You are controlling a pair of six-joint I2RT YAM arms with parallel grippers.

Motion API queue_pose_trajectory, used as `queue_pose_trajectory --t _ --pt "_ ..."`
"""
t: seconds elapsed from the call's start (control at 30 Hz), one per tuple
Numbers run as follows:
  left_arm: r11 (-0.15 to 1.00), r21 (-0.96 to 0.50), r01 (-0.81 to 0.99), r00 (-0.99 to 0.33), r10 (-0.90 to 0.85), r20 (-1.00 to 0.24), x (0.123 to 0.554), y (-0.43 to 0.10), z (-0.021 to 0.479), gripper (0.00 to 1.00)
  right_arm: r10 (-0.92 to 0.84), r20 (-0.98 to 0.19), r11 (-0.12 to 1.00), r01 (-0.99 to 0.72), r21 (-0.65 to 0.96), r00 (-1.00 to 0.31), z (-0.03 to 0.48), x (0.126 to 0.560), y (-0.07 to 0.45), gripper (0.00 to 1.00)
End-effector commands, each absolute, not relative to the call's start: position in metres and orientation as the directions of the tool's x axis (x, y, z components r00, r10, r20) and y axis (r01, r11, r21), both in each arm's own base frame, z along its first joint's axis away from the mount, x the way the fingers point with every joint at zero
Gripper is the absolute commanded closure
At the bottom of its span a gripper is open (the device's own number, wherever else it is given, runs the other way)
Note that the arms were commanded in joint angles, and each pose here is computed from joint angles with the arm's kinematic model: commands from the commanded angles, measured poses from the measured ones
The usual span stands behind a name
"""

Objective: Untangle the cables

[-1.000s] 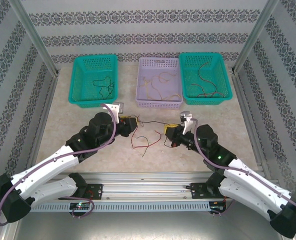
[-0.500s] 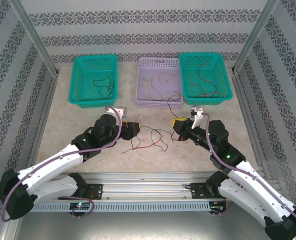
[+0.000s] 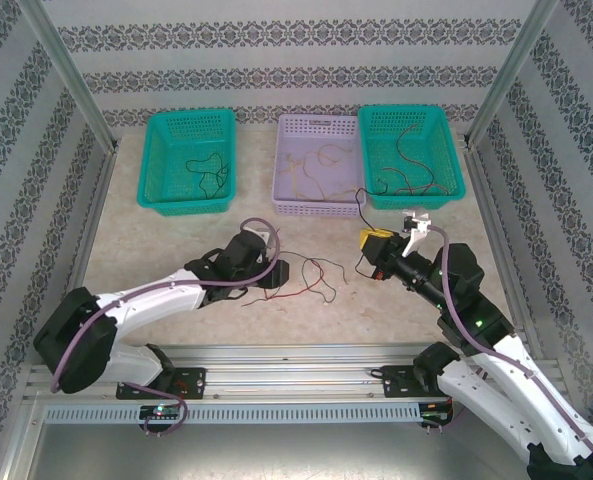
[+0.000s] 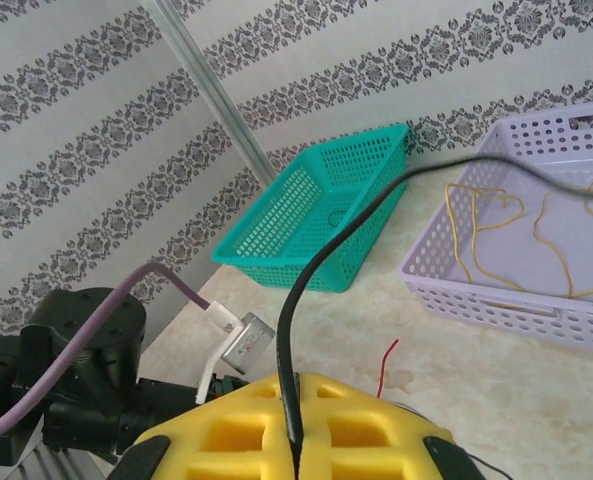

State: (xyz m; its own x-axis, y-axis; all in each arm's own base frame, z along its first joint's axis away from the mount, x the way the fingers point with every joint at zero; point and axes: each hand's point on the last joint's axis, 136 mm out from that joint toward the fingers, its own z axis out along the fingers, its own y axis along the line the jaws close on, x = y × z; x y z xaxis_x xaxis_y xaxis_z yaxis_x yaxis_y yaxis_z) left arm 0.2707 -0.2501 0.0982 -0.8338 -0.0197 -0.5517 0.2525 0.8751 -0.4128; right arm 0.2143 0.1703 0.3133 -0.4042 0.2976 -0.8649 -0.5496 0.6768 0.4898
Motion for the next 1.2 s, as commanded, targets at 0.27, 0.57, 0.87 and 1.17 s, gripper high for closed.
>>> queue_pose_trajectory --t 0.27,0.57,0.87,1.17 --pt "0.936 -0.273 0.223 -0.872 0.067 -0.484 0.287 -0.247 0.056 0.56 0.306 -0.864 0.664 -0.561 0.495 -0.4 0.324 0.209 0.169 1.0" --pt "0.965 -0.178 0.191 -0.883 0.09 -0.46 0.299 -0.241 0.037 0.55 0.31 -0.854 0.649 -0.563 0.511 -0.418 0.318 0.209 0.172 1.0" --pt "0.982 -0.073 0.172 -0.891 0.123 -0.437 0.311 -0.235 0.018 0.66 0.312 -0.848 0.643 -0.562 0.52 -0.428 0.312 0.209 0.174 1.0" --pt "0.985 -0.051 0.166 -0.89 0.127 -0.439 0.313 -0.232 0.013 0.83 0.312 -0.844 0.645 -0.555 0.525 -0.436 0.305 0.21 0.174 1.0"
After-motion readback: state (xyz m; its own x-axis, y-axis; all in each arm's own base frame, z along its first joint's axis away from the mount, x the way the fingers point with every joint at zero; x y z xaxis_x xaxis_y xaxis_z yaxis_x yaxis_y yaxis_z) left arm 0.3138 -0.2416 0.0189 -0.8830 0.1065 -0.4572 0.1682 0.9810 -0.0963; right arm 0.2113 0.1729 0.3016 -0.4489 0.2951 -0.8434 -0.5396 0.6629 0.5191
